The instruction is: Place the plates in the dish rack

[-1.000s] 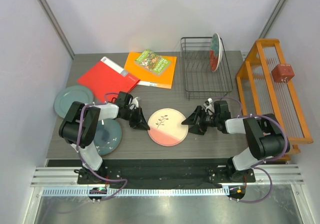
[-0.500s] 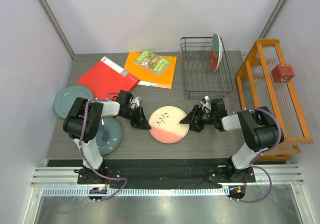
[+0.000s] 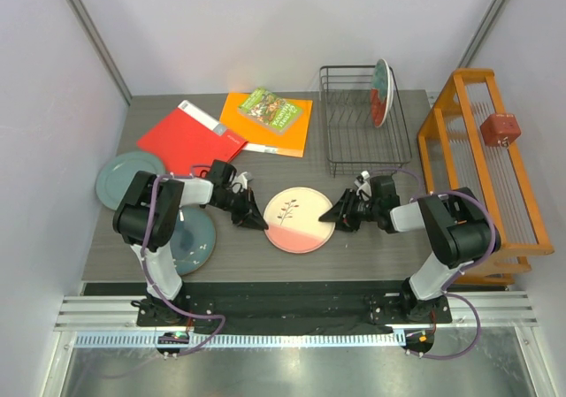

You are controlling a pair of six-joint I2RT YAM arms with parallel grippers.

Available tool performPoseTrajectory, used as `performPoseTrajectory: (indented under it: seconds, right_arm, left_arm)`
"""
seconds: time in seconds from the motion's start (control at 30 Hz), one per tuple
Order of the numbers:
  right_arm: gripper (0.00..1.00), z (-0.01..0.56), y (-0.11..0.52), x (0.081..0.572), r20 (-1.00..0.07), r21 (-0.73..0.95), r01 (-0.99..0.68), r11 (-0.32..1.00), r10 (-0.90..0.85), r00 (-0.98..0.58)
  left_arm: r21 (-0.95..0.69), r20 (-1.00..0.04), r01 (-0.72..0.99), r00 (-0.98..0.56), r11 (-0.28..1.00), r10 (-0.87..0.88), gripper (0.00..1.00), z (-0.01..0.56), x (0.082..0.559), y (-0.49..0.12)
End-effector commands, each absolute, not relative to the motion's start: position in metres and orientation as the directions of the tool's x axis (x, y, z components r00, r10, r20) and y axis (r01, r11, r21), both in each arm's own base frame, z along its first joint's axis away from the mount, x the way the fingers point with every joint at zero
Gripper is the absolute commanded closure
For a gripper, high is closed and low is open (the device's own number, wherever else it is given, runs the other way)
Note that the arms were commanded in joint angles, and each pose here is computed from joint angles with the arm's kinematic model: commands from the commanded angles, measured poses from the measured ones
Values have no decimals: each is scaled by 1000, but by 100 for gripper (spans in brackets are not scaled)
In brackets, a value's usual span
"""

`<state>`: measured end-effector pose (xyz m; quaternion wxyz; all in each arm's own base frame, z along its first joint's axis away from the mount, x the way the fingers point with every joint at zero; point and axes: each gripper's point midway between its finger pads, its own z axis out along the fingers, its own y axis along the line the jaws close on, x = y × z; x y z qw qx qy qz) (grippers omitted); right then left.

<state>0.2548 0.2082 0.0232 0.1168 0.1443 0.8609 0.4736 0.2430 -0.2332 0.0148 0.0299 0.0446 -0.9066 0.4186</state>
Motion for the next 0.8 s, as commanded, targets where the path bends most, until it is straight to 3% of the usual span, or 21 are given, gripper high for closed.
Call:
performPoseTrajectory:
  seconds: [0.0, 0.03, 0.1, 0.17, 0.2, 0.23, 0.3, 0.53, 0.77]
  right_arm:
    - [66, 2, 209, 256, -106, 798, 147, 585, 376, -920]
    - [69, 4, 212, 256, -110, 801, 136, 583, 368, -923]
    - [90, 7, 213, 257, -122, 804, 122, 582, 363, -924]
    - [99, 13, 214, 259, -140, 808, 101, 580, 356, -924]
    - [98, 14, 214, 258, -145, 805, 91, 586, 344, -928]
    - [99, 18, 215, 259, -152, 809, 77, 583, 334, -930]
    - [99, 25, 216, 256, -160, 813, 52, 580, 308, -938]
    - [98, 46, 212, 241, -212, 776, -68, 627, 158, -965]
    - [99, 103, 214, 266, -377, 717, -275, 641, 24, -926]
  left_arm:
    - [-682, 83, -79, -996, 727, -30, 96, -15, 233, -228]
    - [-681, 84, -80, -996, 728, -31, 96, -16, 232, -228]
    - [-680, 83, -79, -996, 729, -31, 94, -16, 234, -228]
    - [-673, 72, -71, -997, 736, -31, 84, -15, 238, -228]
    - [-665, 63, -67, -997, 744, -33, 76, -15, 240, -227]
    - [-653, 65, -68, -997, 754, -34, 58, -14, 241, -225]
    - [-637, 19, -29, -1000, 771, -23, 46, -8, 248, -222]
    - [-615, -198, 115, -980, 780, -12, 33, 56, 286, -203]
    - [-431, -579, 323, -815, 843, 16, 18, 167, 321, -165]
